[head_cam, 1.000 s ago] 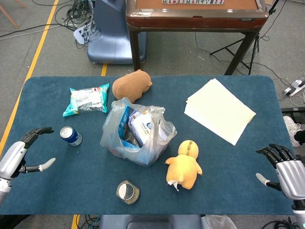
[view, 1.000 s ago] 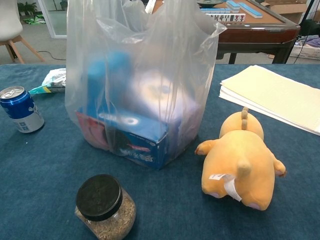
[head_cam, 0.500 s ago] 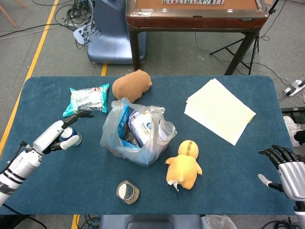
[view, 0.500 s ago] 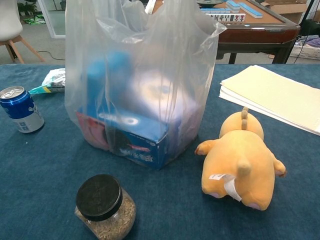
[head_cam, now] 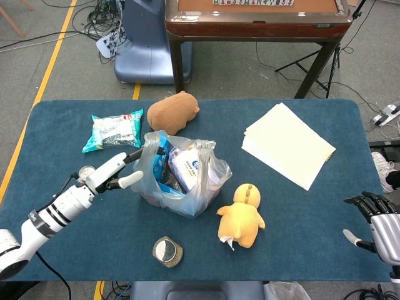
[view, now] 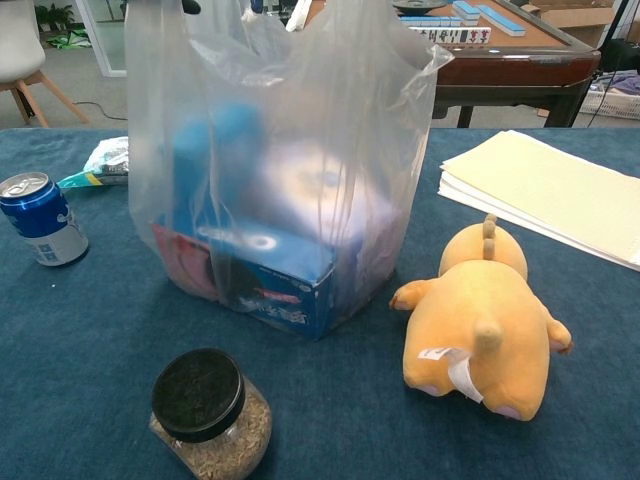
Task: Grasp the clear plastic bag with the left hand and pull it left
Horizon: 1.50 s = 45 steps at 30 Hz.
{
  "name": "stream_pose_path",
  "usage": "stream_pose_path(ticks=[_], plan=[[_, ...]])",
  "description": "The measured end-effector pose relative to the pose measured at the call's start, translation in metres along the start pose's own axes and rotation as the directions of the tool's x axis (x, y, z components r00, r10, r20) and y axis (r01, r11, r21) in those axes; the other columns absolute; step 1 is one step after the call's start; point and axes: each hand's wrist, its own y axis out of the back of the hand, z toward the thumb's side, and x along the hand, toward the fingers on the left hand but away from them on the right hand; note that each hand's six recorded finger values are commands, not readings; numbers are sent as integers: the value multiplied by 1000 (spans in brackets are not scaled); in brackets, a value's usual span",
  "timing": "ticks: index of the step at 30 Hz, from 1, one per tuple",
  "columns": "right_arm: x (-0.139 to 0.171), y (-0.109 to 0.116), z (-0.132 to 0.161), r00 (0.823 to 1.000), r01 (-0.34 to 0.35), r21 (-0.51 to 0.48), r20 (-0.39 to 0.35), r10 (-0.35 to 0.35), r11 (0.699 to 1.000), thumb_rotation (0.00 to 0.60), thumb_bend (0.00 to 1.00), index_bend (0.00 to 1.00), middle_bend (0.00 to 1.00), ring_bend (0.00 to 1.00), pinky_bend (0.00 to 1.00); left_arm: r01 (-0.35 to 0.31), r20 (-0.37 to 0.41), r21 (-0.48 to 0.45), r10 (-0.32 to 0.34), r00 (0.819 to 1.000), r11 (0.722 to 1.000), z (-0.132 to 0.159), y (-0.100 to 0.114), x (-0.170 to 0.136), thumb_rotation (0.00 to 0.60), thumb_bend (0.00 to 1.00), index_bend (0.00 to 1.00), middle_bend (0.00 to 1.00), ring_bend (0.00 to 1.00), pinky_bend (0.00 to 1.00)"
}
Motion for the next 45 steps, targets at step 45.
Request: stream_pose_path(ticks=[45], plan=[[9, -2, -16, 999, 0, -15, 42, 1, 1000, 600, 145, 299, 302, 163, 211, 211, -42, -350, -241, 970, 913, 24, -64, 82, 120, 198, 167, 184, 169, 103]])
